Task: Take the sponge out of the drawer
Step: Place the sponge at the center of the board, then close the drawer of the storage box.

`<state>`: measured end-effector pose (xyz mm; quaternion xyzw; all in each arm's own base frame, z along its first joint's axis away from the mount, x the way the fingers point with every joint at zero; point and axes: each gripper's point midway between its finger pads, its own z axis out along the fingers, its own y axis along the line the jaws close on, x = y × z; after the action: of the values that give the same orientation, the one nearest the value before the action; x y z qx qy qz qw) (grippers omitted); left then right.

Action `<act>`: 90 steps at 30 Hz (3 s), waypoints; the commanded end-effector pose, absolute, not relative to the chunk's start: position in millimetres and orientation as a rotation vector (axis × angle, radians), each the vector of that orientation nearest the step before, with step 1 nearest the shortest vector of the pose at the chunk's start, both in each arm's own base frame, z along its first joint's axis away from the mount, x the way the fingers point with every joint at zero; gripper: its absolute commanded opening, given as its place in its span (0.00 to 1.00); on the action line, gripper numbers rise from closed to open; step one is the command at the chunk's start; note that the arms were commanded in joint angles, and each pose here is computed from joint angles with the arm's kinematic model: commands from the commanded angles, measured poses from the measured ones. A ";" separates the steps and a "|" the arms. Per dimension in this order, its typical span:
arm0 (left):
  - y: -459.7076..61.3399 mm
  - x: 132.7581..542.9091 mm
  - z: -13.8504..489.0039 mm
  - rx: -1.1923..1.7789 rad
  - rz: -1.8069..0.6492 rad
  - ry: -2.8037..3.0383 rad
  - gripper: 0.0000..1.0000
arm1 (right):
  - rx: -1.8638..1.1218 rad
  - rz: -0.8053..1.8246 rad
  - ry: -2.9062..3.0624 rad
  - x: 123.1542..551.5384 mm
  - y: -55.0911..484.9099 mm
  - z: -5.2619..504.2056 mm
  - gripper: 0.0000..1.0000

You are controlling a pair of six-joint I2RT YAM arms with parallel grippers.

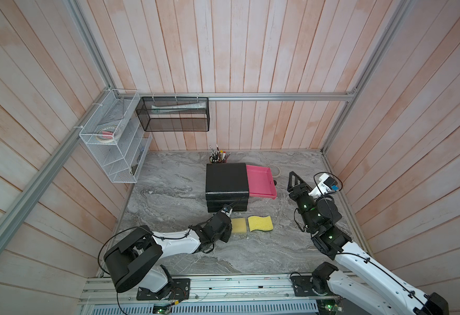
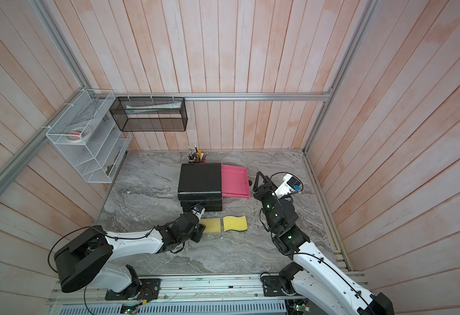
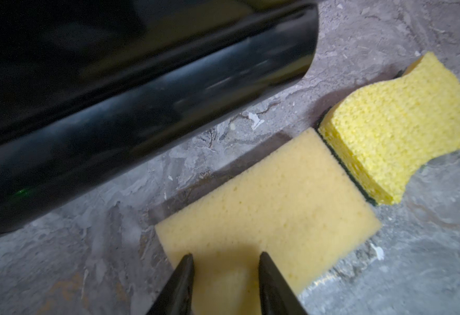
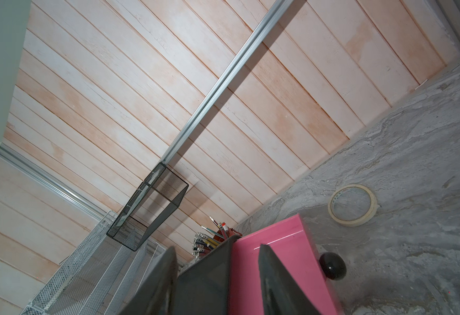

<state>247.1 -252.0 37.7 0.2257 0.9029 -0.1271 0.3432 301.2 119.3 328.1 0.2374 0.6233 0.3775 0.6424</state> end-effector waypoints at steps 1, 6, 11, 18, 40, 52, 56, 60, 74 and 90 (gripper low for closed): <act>-251.2 249.6 52.9 0.554 -0.330 2.326 0.42 | 0.555 0.841 1.418 302.4 114.8 324.0 0.50; -252.1 252.3 76.7 0.517 -0.371 2.266 0.43 | 0.544 0.841 1.430 305.6 117.6 322.0 0.50; -252.6 250.3 97.3 0.490 -0.433 2.210 0.43 | 0.521 0.815 1.452 310.3 120.2 319.4 0.53; -251.1 245.3 185.8 0.440 -0.603 1.965 0.50 | 0.525 0.617 1.605 343.9 97.3 284.1 0.66; -182.2 333.3 264.1 0.146 -0.683 1.762 1.00 | 0.488 0.432 2.041 428.3 59.7 158.9 0.98; -196.1 368.4 252.0 0.168 -0.805 1.790 1.00 | 0.402 0.530 2.151 443.0 84.6 120.7 0.98; -202.1 371.6 248.8 0.188 -0.834 1.797 1.00 | 0.348 0.570 2.151 442.1 98.0 125.1 0.98; -206.7 372.5 245.1 0.202 -0.852 1.807 1.00 | 0.311 0.591 2.155 440.5 110.5 128.0 0.98; -214.3 373.5 235.5 0.234 -0.899 1.824 1.00 | 0.222 0.676 2.157 435.9 157.5 131.7 0.98; -221.4 378.8 219.8 0.263 -0.982 1.848 1.00 | 0.126 1.096 1.974 420.3 186.9 173.2 0.93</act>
<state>385.3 -211.4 249.5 0.1096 0.7332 -0.3825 0.5515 424.8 170.9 148.7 0.0824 0.8165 0.3874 0.4200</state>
